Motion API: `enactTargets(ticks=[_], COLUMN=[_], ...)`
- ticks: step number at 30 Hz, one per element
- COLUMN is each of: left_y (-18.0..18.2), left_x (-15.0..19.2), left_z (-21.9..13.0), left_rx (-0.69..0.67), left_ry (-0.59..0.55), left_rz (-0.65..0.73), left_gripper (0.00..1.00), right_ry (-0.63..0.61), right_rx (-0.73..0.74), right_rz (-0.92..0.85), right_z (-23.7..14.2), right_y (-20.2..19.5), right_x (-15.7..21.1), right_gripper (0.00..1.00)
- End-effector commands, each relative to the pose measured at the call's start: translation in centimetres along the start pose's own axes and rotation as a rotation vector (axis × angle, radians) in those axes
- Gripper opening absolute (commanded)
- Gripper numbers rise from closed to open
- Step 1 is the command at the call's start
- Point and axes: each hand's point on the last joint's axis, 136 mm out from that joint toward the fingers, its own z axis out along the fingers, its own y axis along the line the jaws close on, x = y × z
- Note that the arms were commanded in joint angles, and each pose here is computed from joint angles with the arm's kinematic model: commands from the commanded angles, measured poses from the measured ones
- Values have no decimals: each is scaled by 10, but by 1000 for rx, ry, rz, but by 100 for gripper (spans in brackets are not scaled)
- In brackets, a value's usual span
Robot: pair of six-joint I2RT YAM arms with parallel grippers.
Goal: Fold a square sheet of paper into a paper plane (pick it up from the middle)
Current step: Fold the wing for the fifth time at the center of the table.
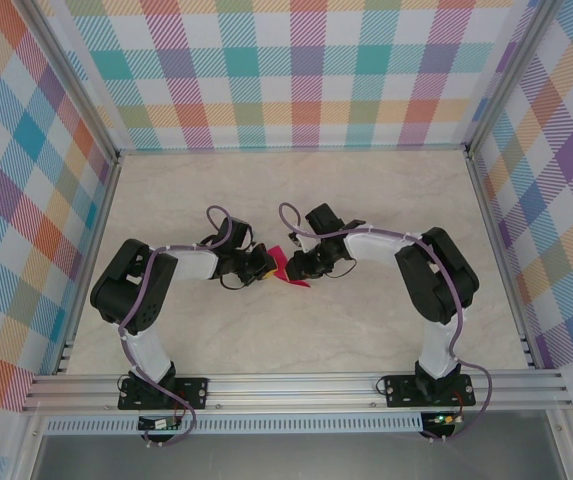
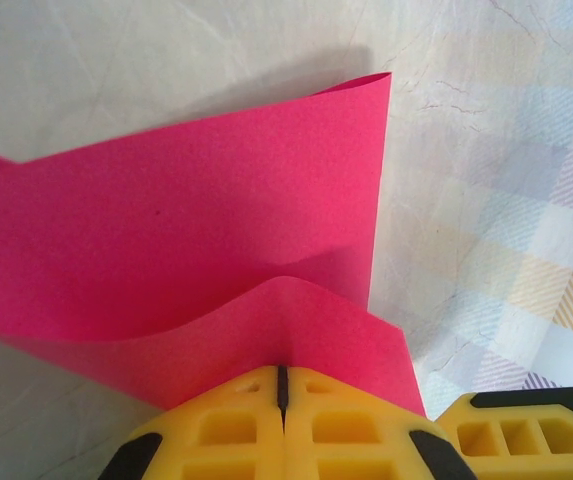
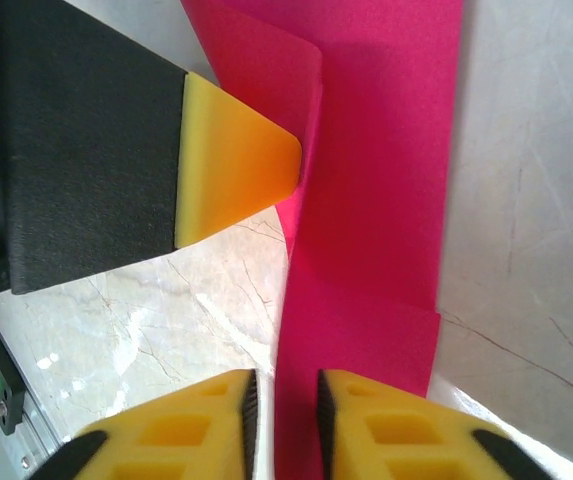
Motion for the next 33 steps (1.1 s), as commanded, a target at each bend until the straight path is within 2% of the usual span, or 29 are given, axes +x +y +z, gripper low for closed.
enactTargets(ticks=[1,5,16,25,33], left_y=[-7,-9,-36,-38,-29], left_x=[-1,-2,-5,6,19], left_z=[1,0,-18,-26,-17], left_rx=[3,1,56,118,131], left_ry=[6,5,-18,-13,10], left_rz=[29,34,82,87,67], left_gripper=[5,5,9,11,10], right_ry=[27,27,-10,-56,-84], right_rx=[-18,-14,-54,-149,-187], right_rz=[0,10,44,117,177], right_z=[3,5,9,11,14], right_y=[-1,-4,-4,-2,-10], right_x=[5,8,5,3,8], right_gripper=[21,20,6,5,5])
